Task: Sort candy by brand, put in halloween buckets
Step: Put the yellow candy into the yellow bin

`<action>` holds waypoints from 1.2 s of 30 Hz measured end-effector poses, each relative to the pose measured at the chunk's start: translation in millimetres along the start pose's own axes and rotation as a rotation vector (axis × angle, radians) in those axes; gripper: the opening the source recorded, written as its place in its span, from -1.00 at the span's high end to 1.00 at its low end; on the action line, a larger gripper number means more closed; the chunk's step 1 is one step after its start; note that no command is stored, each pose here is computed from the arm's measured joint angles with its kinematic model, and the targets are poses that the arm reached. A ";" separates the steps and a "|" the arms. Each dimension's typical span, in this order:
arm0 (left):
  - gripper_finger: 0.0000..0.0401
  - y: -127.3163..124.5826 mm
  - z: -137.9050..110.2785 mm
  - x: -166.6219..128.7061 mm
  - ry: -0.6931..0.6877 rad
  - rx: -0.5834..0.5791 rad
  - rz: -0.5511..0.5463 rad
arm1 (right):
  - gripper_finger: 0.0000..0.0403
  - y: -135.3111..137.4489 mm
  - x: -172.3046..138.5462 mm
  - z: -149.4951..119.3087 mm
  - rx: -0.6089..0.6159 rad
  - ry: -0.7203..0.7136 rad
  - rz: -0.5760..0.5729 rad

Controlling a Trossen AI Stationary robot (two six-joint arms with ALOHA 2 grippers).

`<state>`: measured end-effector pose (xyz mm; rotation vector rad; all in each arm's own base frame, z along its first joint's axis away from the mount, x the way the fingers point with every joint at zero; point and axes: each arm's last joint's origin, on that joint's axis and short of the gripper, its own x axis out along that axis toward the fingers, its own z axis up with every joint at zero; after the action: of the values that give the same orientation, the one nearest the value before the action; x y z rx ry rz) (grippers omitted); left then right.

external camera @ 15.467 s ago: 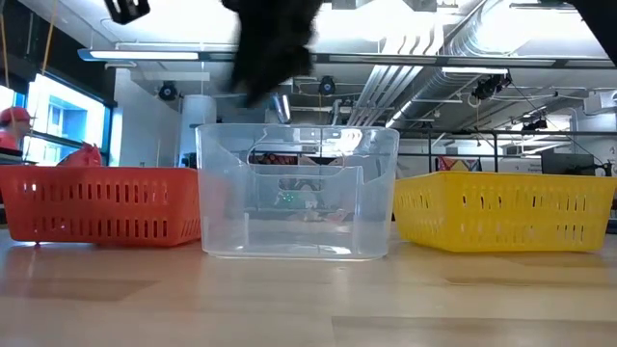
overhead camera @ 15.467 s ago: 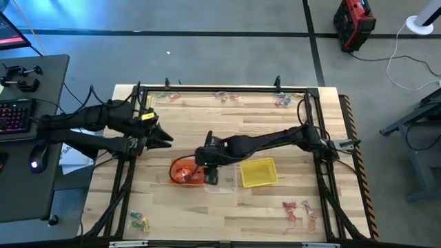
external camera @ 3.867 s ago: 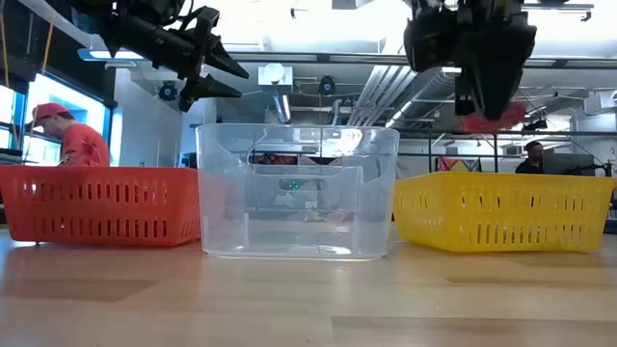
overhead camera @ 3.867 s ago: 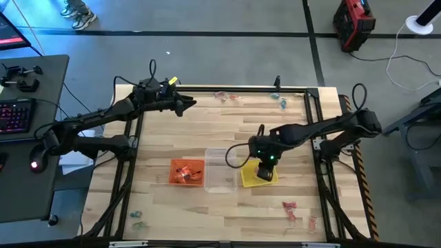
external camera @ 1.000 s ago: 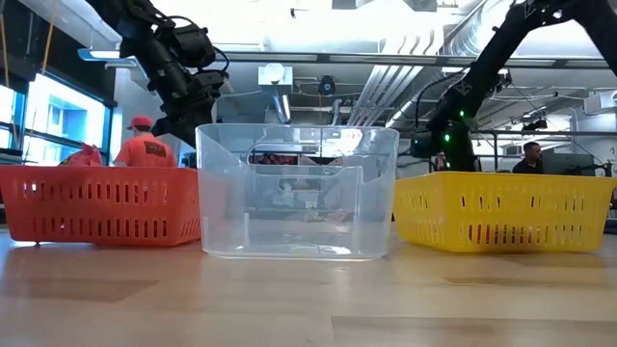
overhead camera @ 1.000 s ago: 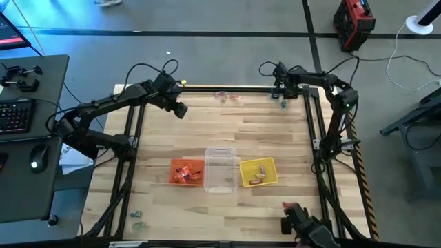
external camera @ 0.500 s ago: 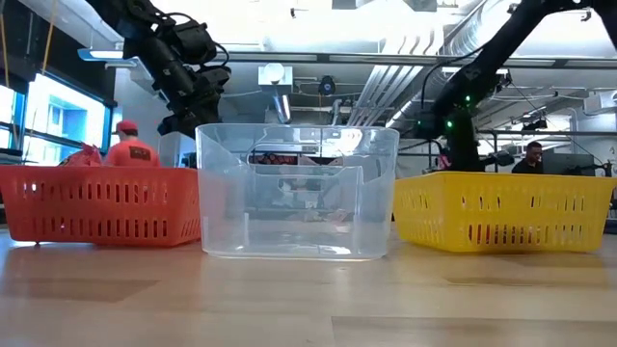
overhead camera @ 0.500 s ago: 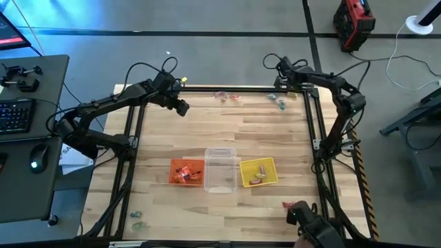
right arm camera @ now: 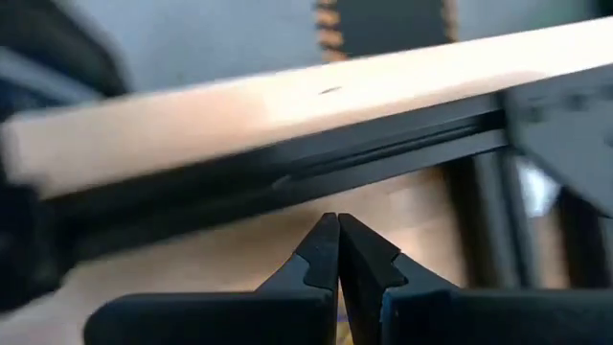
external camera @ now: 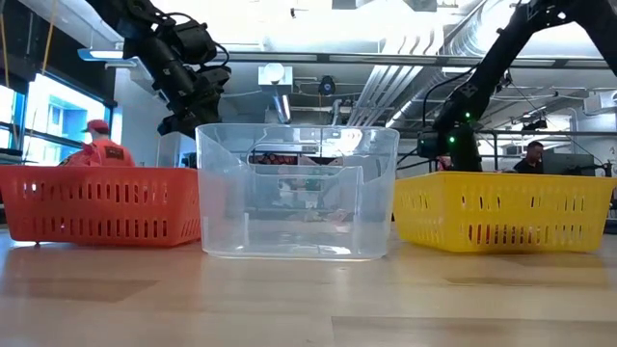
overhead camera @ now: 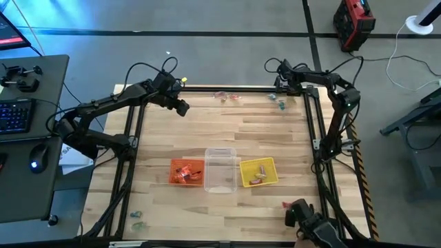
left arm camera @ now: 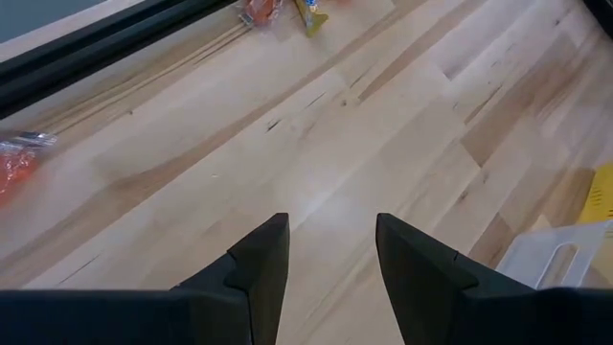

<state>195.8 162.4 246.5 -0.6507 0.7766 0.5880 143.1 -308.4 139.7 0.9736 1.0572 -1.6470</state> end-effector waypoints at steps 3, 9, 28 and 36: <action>0.27 0.0 0.0 0.0 0.000 0.000 0.000 | 1.00 5.3 -2.4 -6.0 -0.071 0.050 0.050; 0.27 -0.4 1.8 0.0 -0.019 0.013 -0.003 | 1.00 13.3 -12.3 -29.4 -0.263 0.163 0.013; 0.27 -1.4 4.9 -0.1 -0.051 0.013 -0.011 | 1.00 -1.9 -58.5 -28.9 -0.223 0.076 0.067; 0.27 -1.4 4.9 -0.1 -0.051 0.013 -0.011 | 0.56 -5.4 -53.3 -27.8 -0.400 0.152 0.190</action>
<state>198.8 165.0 249.7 -0.6260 0.7285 0.5866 155.7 -266.5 181.2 0.9076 1.2931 -1.1630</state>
